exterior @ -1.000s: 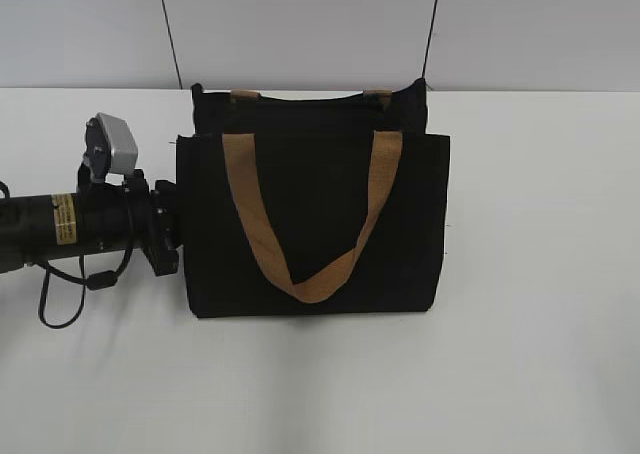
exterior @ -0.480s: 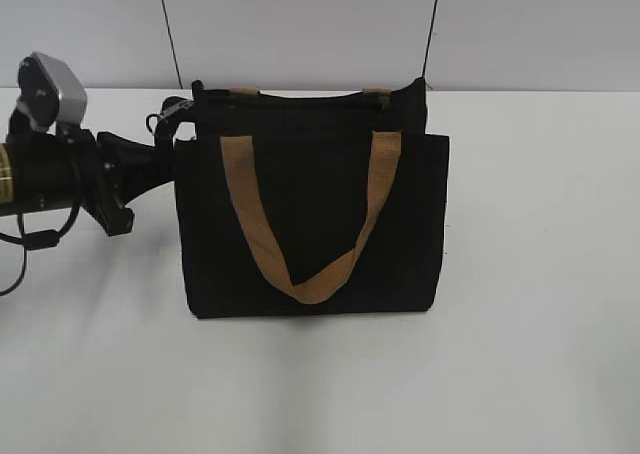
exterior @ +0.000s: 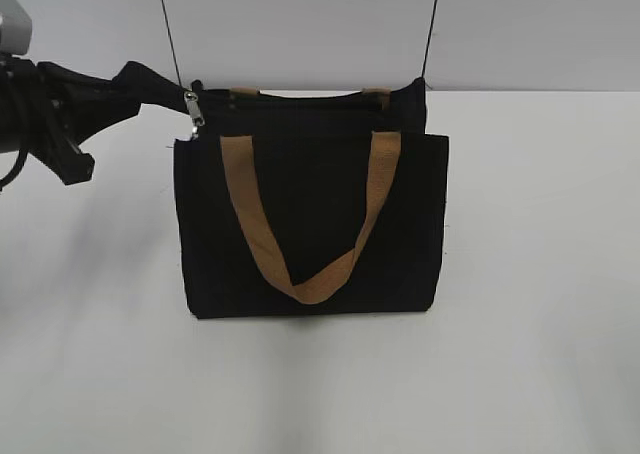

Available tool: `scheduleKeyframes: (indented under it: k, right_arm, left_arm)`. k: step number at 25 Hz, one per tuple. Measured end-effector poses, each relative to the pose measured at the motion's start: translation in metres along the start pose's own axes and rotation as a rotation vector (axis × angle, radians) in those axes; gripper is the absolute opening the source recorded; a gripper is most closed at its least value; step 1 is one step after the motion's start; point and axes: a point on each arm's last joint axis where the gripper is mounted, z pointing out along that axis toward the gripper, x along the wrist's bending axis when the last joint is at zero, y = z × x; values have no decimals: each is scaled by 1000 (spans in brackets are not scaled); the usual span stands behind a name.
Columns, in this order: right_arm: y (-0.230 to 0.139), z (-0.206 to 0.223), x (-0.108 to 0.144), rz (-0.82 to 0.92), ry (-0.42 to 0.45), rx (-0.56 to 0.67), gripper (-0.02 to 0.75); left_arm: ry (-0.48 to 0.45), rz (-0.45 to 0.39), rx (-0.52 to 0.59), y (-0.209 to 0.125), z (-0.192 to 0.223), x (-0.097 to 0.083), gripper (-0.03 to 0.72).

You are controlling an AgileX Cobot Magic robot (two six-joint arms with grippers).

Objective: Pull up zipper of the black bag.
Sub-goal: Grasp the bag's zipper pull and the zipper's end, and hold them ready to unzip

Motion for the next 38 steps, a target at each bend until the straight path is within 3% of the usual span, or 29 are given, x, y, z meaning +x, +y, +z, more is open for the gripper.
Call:
scheduleKeyframes:
  k: [10,16,22,28,33,38]
  right_arm:
    - [67,43,-11,-109,16,97,571]
    - [101,83,-15,-132,80,190,545]
    - [133,123,-2,-124,188,252,543]
    - [143,173,43,-132,307,362,543]
    - [142,219,107,-94,376,416,540]
    - [139,258,165,-1,426,479,453]
  left_arm:
    - [20,-29,25,7,-7,1,25]
    - [44,-70,-12,20,-4,11,25]
    - [27,-119,-29,29,-1,7,25]
    - [42,-142,-42,33,-1,7,25]
    - [69,-169,-52,35,-1,10,25]
    - [76,-169,-74,42,0,14,25]
